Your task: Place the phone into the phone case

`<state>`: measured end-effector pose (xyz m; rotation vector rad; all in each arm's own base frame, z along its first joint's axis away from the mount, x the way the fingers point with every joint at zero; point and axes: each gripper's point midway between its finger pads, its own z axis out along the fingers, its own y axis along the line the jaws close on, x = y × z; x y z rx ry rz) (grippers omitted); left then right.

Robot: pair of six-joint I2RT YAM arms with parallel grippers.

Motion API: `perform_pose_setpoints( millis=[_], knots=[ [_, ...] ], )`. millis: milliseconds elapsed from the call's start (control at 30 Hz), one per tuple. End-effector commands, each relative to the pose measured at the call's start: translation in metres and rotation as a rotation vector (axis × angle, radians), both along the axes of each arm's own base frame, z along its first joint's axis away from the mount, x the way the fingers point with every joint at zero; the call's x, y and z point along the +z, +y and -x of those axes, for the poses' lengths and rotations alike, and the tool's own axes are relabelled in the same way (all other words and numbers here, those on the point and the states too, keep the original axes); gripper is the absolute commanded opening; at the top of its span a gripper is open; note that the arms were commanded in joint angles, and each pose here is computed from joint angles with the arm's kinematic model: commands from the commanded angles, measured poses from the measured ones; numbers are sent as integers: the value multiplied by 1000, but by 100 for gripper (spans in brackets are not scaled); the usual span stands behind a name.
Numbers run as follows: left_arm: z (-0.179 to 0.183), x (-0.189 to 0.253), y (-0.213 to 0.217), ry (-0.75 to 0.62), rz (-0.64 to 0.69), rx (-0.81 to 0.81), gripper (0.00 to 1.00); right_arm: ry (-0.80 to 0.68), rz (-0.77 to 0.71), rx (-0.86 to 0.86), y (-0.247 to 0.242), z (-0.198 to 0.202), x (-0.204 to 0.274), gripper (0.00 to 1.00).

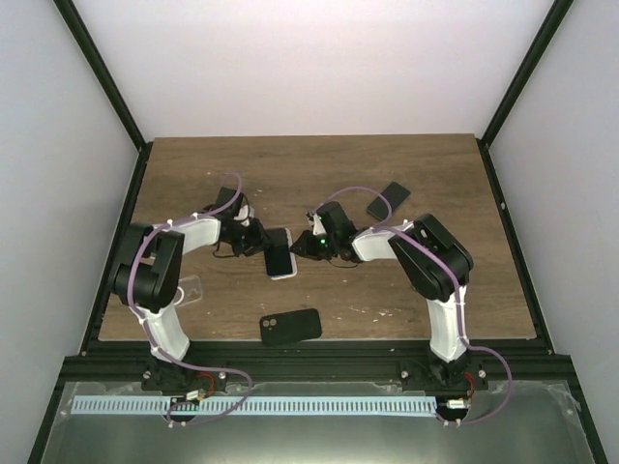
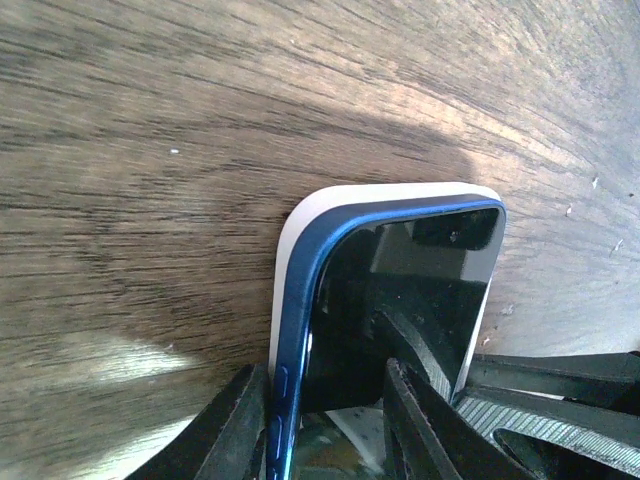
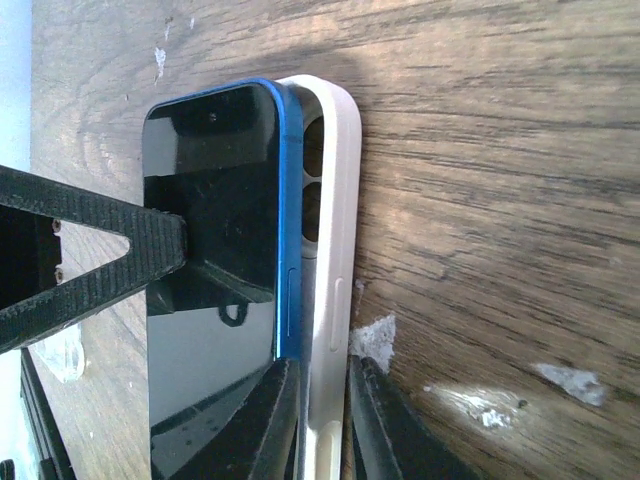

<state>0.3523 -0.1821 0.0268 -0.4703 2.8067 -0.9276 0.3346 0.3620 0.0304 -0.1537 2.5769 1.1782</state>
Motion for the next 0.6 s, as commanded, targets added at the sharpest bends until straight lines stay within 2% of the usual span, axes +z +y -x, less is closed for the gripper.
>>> perform_pose_setpoints(
  millis=[0, 267, 433, 567],
  knots=[
    [3, 2, -18, 19, 0, -35, 32, 8, 6, -12, 3, -2, -3, 15],
    [6, -3, -26, 53, -22, -33, 30, 21, -34, 9, 19, 9, 3, 16],
    [5, -3, -27, 59, -27, -20, 38, 24, -53, -13, 18, 14, 6, 18],
    [5, 0, -38, 63, -12, -34, 38, 36, -69, -5, 26, 21, 7, 18]
  ],
)
